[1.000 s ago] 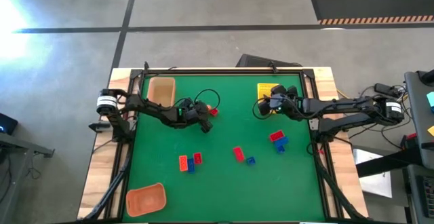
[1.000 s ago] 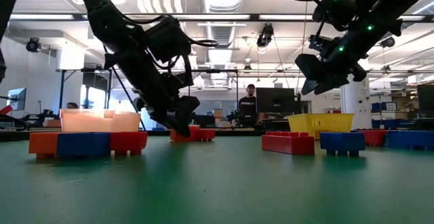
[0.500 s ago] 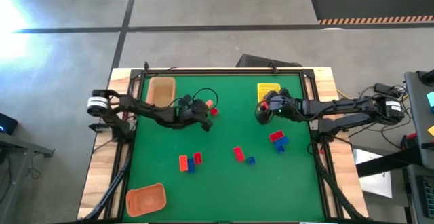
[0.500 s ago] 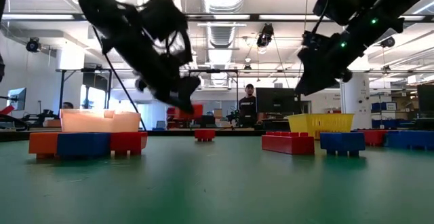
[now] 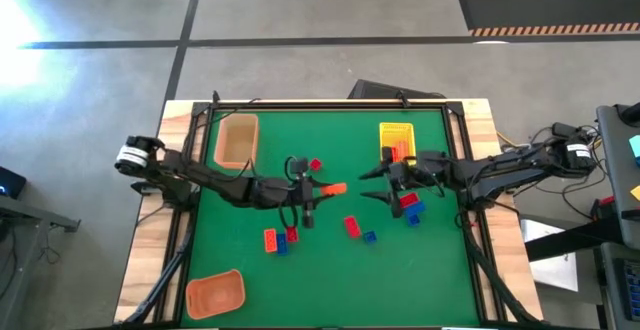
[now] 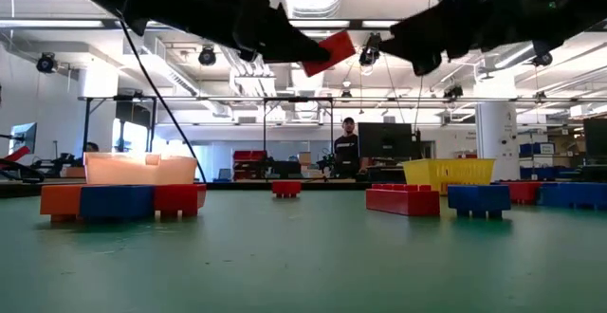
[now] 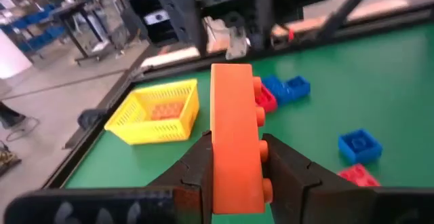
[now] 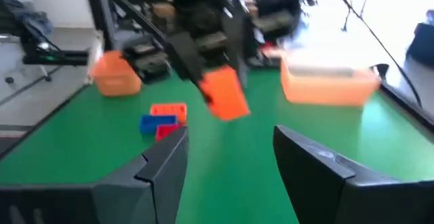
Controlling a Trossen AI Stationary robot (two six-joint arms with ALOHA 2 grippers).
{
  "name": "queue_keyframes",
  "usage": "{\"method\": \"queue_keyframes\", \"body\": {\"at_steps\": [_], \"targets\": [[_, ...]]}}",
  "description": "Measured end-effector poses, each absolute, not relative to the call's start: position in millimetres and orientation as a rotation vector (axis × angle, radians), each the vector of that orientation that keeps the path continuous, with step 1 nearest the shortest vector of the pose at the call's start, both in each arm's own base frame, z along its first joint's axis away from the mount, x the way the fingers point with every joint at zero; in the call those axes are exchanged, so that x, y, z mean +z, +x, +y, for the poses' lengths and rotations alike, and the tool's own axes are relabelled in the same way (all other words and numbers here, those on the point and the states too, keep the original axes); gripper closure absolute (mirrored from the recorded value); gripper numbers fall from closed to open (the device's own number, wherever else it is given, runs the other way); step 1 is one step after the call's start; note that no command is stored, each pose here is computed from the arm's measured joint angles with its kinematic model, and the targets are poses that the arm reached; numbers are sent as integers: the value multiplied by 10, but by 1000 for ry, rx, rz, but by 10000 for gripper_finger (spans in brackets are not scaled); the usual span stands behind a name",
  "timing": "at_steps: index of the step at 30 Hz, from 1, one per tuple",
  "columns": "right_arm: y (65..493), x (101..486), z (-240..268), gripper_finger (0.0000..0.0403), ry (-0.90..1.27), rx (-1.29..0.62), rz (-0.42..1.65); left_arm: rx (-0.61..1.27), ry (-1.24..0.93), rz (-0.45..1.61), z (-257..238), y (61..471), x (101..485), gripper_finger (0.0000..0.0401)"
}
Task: Sort & place blocks by color
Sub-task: Put the orange game piece into the yellow bin
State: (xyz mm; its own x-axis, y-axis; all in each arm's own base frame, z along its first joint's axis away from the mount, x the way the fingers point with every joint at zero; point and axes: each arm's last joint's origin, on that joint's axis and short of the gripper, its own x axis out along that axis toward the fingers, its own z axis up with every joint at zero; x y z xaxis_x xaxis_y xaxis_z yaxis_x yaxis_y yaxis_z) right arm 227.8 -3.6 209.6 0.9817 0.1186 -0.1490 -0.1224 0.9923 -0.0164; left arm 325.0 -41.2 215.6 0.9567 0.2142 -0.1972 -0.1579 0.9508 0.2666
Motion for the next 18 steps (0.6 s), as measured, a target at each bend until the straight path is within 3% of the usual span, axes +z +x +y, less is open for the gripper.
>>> {"method": "queue_keyframes", "body": {"at_steps": [18], "targets": [[2385, 2152, 71, 197, -79, 103, 99, 144, 222, 39, -472, 3544, 2173, 324]]}}
